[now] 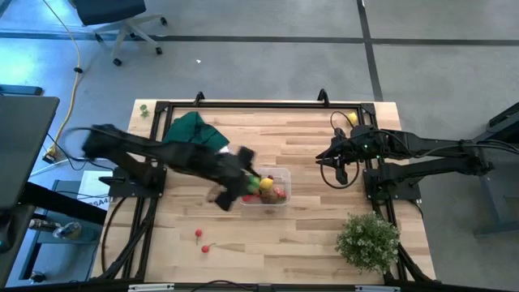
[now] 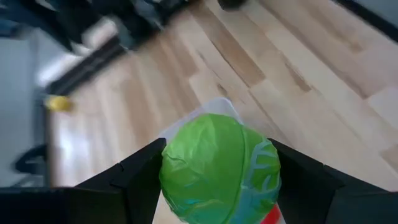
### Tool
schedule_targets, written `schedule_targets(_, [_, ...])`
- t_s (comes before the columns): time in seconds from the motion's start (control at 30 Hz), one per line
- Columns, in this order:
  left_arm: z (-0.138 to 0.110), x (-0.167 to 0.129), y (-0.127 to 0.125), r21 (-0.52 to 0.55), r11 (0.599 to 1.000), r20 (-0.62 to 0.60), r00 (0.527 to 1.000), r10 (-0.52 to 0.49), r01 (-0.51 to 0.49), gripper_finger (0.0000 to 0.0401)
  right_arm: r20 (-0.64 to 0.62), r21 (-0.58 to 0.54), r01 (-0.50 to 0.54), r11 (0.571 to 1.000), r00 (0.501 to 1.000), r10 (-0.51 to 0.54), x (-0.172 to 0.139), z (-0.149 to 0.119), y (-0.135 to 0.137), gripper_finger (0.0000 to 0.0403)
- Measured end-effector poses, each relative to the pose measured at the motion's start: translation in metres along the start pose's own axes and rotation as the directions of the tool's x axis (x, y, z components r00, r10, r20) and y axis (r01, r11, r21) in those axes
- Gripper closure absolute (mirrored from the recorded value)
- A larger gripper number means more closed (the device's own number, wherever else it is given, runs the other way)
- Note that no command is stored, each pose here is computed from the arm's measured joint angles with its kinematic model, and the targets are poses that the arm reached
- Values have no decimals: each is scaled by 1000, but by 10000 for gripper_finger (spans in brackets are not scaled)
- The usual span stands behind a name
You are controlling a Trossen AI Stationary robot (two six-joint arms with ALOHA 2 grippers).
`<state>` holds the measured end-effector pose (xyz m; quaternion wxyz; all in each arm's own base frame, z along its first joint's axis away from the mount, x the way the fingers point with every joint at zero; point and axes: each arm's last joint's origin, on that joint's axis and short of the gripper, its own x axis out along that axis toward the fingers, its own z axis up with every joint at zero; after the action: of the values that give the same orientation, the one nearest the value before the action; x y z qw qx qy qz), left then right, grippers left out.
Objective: Pick and placing Produce into tupperware
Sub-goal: Put the green cabbage into the transparent bin
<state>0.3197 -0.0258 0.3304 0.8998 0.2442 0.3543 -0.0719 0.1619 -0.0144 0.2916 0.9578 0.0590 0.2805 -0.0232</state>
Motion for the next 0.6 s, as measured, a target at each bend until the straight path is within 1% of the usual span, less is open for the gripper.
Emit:
schedule_targets(0.1, [-9, 47, 2, -32, 992, -119, 985, -121, 118, 153, 2, 0, 0, 1000, 1000, 0, 0, 0, 0, 340])
schedule_targets(0.2, [-23, 87, 0, -78, 974, -176, 959, -224, 213, 153, 2, 0, -1, 1000, 1000, 1, 0, 0, 0, 340])
schedule_targets(0.27, [-31, 107, 0, -106, 961, -180, 945, -272, 257, 153, 0, 0, 0, 1000, 1000, 0, 0, 0, 0, 340])
schedule_targets(0.33, [-40, 120, 2, -134, 950, -207, 929, -306, 282, 153, 3, 0, 0, 1000, 1000, 0, 0, 0, 0, 340])
schedule_targets(0.4, [-47, 131, 5, -145, 948, -219, 925, -310, 283, 153, 0, 0, 0, 1000, 1000, 0, 0, 0, 0, 340])
schedule_targets(0.47, [-55, 136, 8, -159, 945, -249, 915, -317, 285, 153, 1, 0, 0, 1000, 1000, 0, 0, 0, 0, 340])
schedule_targets(0.6, [-63, 144, 16, -158, 948, -258, 915, -309, 275, 153, 1, 0, 0, 1000, 1000, 0, 0, 0, 0, 340])
